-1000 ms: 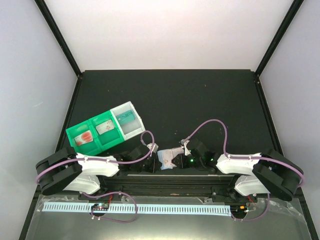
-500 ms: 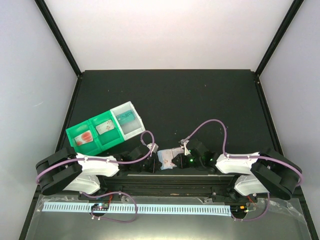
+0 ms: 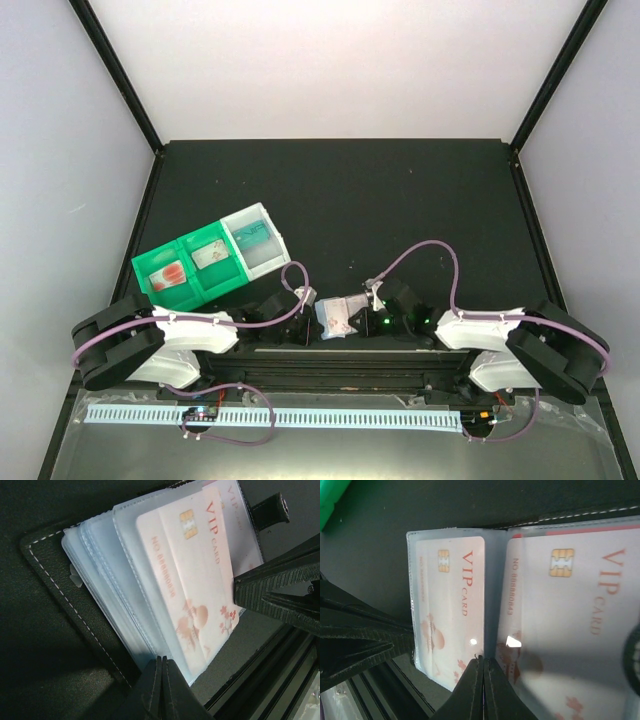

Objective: Take the credit cards out of the card holder

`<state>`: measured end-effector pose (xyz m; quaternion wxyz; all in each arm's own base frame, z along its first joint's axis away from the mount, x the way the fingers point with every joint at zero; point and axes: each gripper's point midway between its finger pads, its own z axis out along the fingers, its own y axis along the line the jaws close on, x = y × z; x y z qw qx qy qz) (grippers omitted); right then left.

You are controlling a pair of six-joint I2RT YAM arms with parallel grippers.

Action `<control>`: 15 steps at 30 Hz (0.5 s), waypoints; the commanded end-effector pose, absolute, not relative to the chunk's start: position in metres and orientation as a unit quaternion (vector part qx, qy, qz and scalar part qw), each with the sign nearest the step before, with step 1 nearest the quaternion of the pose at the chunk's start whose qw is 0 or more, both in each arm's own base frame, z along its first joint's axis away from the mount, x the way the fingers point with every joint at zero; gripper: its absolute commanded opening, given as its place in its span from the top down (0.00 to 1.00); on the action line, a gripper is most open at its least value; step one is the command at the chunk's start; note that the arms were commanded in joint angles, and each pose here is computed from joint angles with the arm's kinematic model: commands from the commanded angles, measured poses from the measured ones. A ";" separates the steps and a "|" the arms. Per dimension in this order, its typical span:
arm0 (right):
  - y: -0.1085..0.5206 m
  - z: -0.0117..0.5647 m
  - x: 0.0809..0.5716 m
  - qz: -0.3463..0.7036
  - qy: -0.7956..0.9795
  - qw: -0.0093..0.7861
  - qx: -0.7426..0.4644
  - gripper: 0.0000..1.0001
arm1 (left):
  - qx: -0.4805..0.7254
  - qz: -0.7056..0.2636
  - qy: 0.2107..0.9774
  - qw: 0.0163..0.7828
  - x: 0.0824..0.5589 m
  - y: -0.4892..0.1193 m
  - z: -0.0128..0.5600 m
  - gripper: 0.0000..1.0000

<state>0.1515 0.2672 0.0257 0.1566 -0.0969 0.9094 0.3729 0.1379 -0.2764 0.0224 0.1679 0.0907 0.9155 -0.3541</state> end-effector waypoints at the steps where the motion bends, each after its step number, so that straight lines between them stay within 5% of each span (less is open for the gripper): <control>1: 0.261 0.028 0.155 0.376 0.906 0.171 -0.097 0.99 | 0.091 -0.338 0.923 0.161 0.137 -0.273 0.015 0.98; 8: 0.260 0.029 0.157 0.388 0.901 0.169 -0.095 0.99 | 0.091 -0.331 0.925 0.161 0.137 -0.271 0.014 0.98; 15: 0.264 0.030 0.161 0.409 0.895 0.158 -0.082 0.86 | 0.093 -0.333 0.925 0.161 0.137 -0.272 0.016 0.97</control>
